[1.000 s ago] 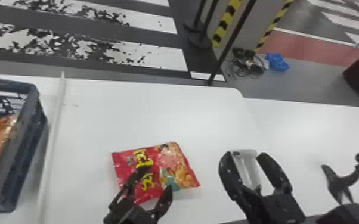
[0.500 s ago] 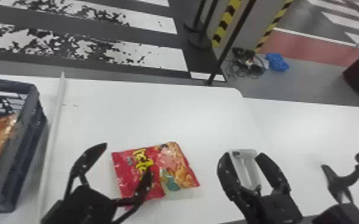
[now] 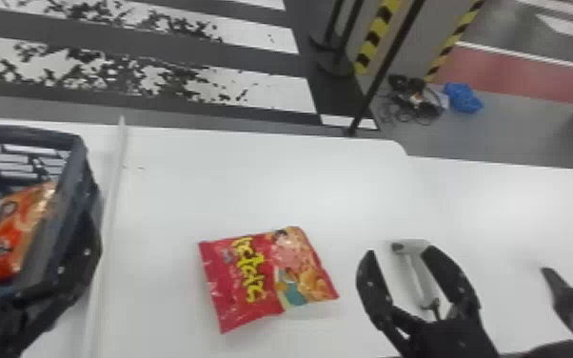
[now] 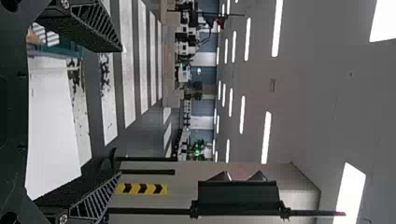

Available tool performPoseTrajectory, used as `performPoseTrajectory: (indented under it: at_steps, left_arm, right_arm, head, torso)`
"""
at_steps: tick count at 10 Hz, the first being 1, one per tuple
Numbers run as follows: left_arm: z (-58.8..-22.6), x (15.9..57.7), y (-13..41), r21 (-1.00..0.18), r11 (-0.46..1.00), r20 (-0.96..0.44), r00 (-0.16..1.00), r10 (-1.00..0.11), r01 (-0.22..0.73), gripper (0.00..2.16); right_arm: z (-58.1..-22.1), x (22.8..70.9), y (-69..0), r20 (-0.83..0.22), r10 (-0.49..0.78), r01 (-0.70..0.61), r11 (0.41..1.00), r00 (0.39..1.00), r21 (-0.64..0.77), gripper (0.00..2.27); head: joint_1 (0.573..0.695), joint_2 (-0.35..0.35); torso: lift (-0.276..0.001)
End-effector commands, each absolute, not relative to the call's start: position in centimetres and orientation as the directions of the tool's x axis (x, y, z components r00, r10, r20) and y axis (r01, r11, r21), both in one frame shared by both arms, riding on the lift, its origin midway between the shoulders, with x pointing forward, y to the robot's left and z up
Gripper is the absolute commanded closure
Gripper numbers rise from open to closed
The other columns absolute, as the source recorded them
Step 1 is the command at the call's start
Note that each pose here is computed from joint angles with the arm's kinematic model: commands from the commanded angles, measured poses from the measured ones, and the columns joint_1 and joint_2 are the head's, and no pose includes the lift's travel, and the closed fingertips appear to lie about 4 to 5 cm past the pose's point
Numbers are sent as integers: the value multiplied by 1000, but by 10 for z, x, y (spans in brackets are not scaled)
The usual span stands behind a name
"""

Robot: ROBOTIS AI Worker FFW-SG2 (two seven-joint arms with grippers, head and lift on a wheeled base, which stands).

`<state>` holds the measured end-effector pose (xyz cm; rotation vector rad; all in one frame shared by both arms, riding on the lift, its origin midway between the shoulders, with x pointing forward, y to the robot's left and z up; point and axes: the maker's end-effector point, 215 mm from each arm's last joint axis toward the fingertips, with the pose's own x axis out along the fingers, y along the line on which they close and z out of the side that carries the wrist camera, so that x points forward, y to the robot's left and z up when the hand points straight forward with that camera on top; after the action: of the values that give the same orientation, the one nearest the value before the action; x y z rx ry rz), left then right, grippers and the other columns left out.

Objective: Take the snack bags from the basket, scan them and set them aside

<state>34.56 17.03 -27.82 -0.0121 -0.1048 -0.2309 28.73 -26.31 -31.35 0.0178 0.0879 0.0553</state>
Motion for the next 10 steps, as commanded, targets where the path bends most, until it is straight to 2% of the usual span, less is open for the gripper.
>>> performPoseTrajectory:
  at_steps: [1, 2, 4, 5, 6, 9, 10]
  left_arm:
    - [-268, 333, 214, 17, 985, 94, 980, -175, 174, 66]
    - [-260, 322, 242, 18, 990, 110, 984, -142, 141, 66]
    - [-270, 305, 285, 1, 994, 67, 992, -109, 110, 70]
    - [-275, 299, 293, 15, 995, 46, 994, -102, 102, 70]
    - [-277, 296, 299, 23, 995, 35, 995, -93, 93, 70]
    - [-282, 294, 299, 32, 995, 15, 995, -97, 97, 70]
    - [-276, 293, 294, 32, 993, 23, 994, -110, 109, 70]
  right_arm:
    - [-318, 285, -254, -90, 80, -80, 997, 993, 7, 124]
    - [-321, 284, -242, -96, 117, -119, 993, 989, -19, 124]
    - [-333, 278, -211, -121, 195, -206, 975, 973, -79, 124]
    - [-348, 273, -196, -165, 227, -245, 964, 960, -101, 124]
    - [-360, 267, -180, -202, 265, -288, 953, 943, -92, 124]
    - [-389, 240, -119, -299, 369, -418, 901, 880, -118, 124]
    - [-399, 233, -103, -325, 373, -440, 884, 869, -161, 124]
  head:
    - [695, -178]
    - [695, -145]
    - [695, 6]
    - [695, 101]
    - [695, 136]
    - [695, 319]
    - [695, 350]
  torso:
    - [-75]
    - [-75]
    - [-75]
    - [-75]
    - [-75]
    - [-75]
    - [-75]
